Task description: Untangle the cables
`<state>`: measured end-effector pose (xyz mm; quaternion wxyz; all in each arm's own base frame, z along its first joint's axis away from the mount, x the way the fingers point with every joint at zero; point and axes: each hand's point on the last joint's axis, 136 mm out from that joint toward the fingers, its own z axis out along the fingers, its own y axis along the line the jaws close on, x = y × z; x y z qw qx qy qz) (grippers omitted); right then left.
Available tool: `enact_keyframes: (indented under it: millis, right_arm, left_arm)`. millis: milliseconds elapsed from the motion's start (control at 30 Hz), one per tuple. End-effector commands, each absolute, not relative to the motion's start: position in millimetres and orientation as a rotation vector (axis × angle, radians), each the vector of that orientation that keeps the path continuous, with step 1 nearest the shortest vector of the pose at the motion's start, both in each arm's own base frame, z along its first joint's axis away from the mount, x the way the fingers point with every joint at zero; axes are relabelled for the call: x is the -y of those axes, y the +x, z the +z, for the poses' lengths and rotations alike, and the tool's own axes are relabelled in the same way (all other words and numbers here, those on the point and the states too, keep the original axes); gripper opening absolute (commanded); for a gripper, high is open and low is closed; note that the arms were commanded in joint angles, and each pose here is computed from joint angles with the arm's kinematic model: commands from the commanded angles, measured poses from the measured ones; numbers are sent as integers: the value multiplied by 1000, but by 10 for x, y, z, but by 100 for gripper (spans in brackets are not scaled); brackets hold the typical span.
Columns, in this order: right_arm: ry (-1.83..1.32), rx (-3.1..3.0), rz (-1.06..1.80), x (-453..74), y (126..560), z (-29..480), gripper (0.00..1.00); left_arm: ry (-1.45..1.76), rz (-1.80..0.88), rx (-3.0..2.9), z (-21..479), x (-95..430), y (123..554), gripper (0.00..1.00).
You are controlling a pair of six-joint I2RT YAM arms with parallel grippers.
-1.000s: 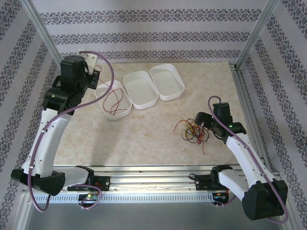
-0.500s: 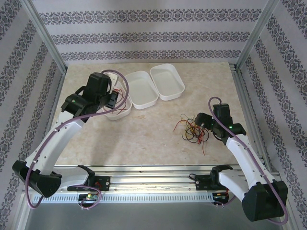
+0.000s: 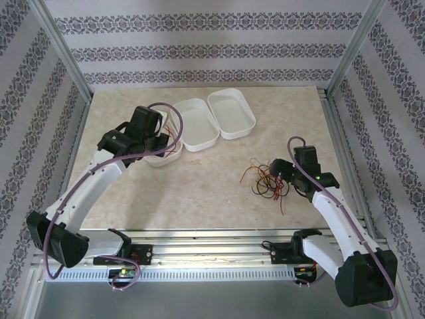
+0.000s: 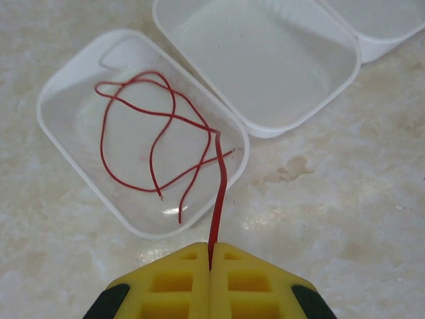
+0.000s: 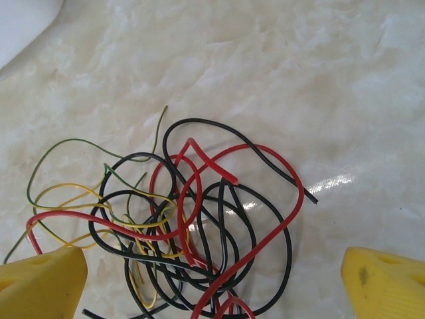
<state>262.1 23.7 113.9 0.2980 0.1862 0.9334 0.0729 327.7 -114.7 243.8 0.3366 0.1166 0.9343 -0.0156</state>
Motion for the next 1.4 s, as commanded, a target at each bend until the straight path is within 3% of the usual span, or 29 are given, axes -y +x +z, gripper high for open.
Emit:
enact_keyframes:
  millis: [0,1100,1367]
  right_arm:
    - [526,-2463,187,-193,2606,1139,98]
    - [549,-2483,154,-158,2649,1120,98]
    - [551,-2485,155,-159,2646,1104,98]
  left_arm:
    - [355,-95,-2498,2303,1179,3335,0]
    - [551,-69,-2868,1087,595,4648,0]
    - [563,-46,-2866,885,591,4831,22]
